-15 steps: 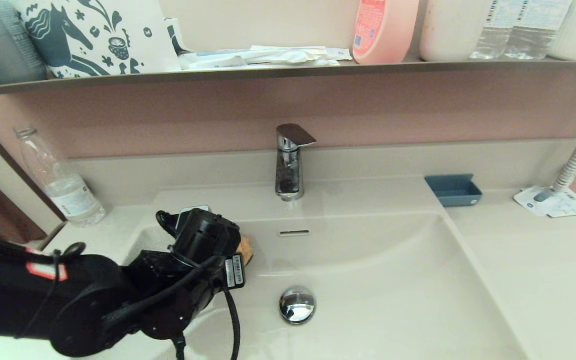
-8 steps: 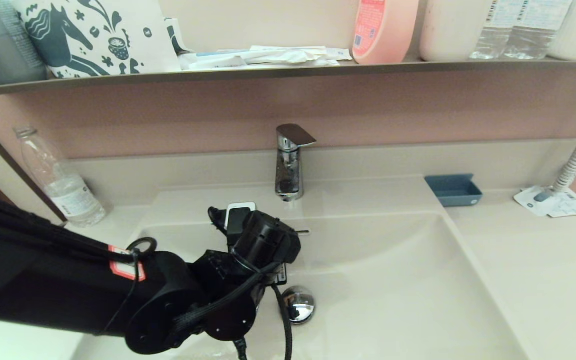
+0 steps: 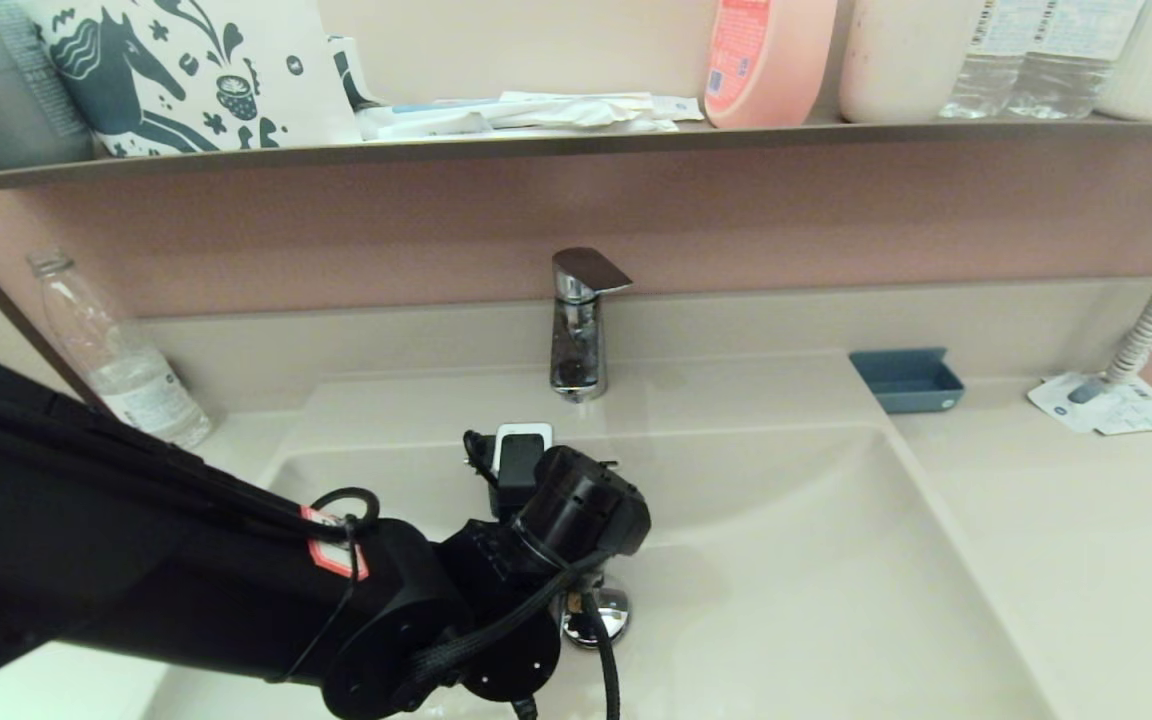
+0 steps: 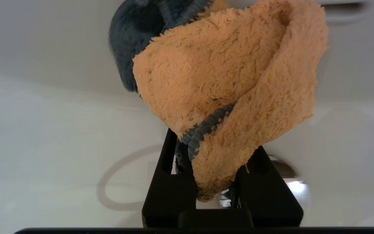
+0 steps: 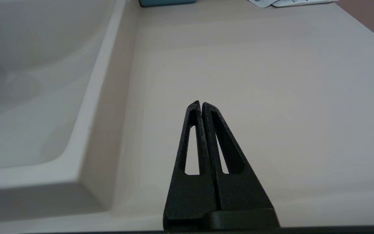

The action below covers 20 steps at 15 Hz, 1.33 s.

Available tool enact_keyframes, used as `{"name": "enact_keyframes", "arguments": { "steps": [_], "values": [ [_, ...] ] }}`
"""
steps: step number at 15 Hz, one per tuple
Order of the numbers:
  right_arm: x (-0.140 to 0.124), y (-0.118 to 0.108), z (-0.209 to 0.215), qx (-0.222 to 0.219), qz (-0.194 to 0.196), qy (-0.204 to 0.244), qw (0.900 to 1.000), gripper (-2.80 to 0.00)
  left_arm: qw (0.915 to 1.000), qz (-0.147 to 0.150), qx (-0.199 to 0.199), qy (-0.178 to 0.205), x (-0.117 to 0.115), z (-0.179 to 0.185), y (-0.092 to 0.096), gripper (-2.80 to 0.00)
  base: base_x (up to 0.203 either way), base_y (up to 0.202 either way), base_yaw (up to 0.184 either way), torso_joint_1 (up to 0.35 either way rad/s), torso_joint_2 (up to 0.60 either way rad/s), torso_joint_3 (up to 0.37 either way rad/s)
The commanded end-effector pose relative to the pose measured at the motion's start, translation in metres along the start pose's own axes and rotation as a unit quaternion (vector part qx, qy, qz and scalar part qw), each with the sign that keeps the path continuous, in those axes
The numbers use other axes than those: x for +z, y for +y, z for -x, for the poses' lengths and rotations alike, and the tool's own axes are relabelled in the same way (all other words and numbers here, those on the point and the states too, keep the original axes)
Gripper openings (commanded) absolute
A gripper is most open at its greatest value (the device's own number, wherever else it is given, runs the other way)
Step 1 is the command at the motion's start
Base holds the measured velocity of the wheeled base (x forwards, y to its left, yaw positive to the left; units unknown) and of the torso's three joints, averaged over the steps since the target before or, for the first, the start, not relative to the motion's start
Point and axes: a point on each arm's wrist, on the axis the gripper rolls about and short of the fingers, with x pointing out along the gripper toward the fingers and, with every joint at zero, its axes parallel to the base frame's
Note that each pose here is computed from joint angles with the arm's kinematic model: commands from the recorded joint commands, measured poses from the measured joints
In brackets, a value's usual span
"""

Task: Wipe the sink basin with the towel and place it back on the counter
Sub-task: Wipe the sink

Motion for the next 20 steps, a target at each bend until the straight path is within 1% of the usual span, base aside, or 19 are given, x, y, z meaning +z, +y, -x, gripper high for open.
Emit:
{"name": "enact_keyframes", "arguments": {
  "steps": [1, 3, 5, 7, 8, 10, 11, 12, 14, 16, 17, 19, 20],
  "values": [
    [0.000, 0.000, 0.000, 0.000, 0.000, 0.000, 1.000, -2.80, 0.9997, 0.008, 0.022, 0.004, 0.001, -0.003, 0.018, -2.80, 0.000, 0.000, 0.000, 0.000, 0.00, 0.000],
    [0.000, 0.000, 0.000, -0.001, 0.000, 0.000, 1.000, -2.80, 0.9992, 0.019, 0.034, 0.014, 0.004, -0.001, 0.045, -2.80, 0.000, 0.000, 0.000, 0.000, 0.00, 0.000],
    [0.000, 0.000, 0.000, 0.000, 0.000, 0.000, 1.000, -2.80, 0.9980, 0.025, 0.050, 0.030, 0.007, -0.005, 0.076, -2.80, 0.000, 0.000, 0.000, 0.000, 0.00, 0.000],
    [0.000, 0.000, 0.000, -0.001, 0.000, 0.000, 1.000, -2.80, 0.9961, 0.040, 0.069, 0.039, 0.017, -0.008, 0.113, -2.80, 0.000, 0.000, 0.000, 0.000, 0.00, 0.000],
    [0.000, 0.000, 0.000, 0.000, 0.000, 0.000, 1.000, -2.80, 0.9959, 0.044, 0.070, 0.037, 0.022, -0.005, 0.128, -2.80, 0.000, 0.000, 0.000, 0.000, 0.00, 0.000],
    [0.000, 0.000, 0.000, 0.000, 0.000, 0.000, 1.000, -2.80, 0.9961, 0.041, 0.071, 0.031, 0.029, 0.004, 0.153, -2.80, 0.000, 0.000, 0.000, 0.000, 0.00, 0.000],
    [0.000, 0.000, 0.000, -0.001, 0.000, 0.000, 1.000, -2.80, 0.9962, 0.038, 0.073, 0.030, 0.031, 0.005, 0.159, -2.80, 0.000, 0.000, 0.000, 0.000, 0.00, 0.000],
    [0.000, 0.000, 0.000, 0.000, 0.000, 0.000, 1.000, -2.80, 0.9963, 0.037, 0.072, 0.031, 0.031, 0.005, 0.161, -2.80, 0.000, 0.000, 0.000, 0.000, 0.00, 0.000],
    [0.000, 0.000, 0.000, 0.000, 0.000, 0.000, 1.000, -2.80, 0.9972, 0.030, 0.060, 0.032, 0.030, 0.005, 0.153, -2.80, 0.000, 0.000, 0.000, 0.000, 0.00, 0.000],
    [0.000, 0.000, 0.000, 0.000, 0.000, 0.000, 1.000, -2.80, 0.9981, 0.014, 0.043, 0.042, 0.024, 0.001, 0.137, -2.80, 0.000, 0.000, 0.000, 0.000, 0.00, 0.000],
    [0.000, 0.000, 0.000, -0.001, 0.000, 0.000, 1.000, -2.80, 0.9984, 0.012, 0.036, 0.041, 0.024, 0.000, 0.129, -2.80, 0.000, 0.000, 0.000, 0.000, 0.00, 0.000],
    [0.000, 0.000, 0.000, -0.001, 0.000, 0.000, 1.000, -2.80, 0.9990, 0.018, 0.028, 0.029, 0.026, -0.001, 0.106, -2.80, 0.000, 0.000, 0.000, 0.000, 0.00, 0.000],
    [0.000, 0.000, 0.000, -0.001, 0.000, 0.000, 1.000, -2.80, 0.9993, 0.016, 0.026, 0.020, 0.028, 0.001, 0.098, -2.80, 0.000, 0.000, 0.000, 0.000, 0.00, 0.000]
  ]
}}
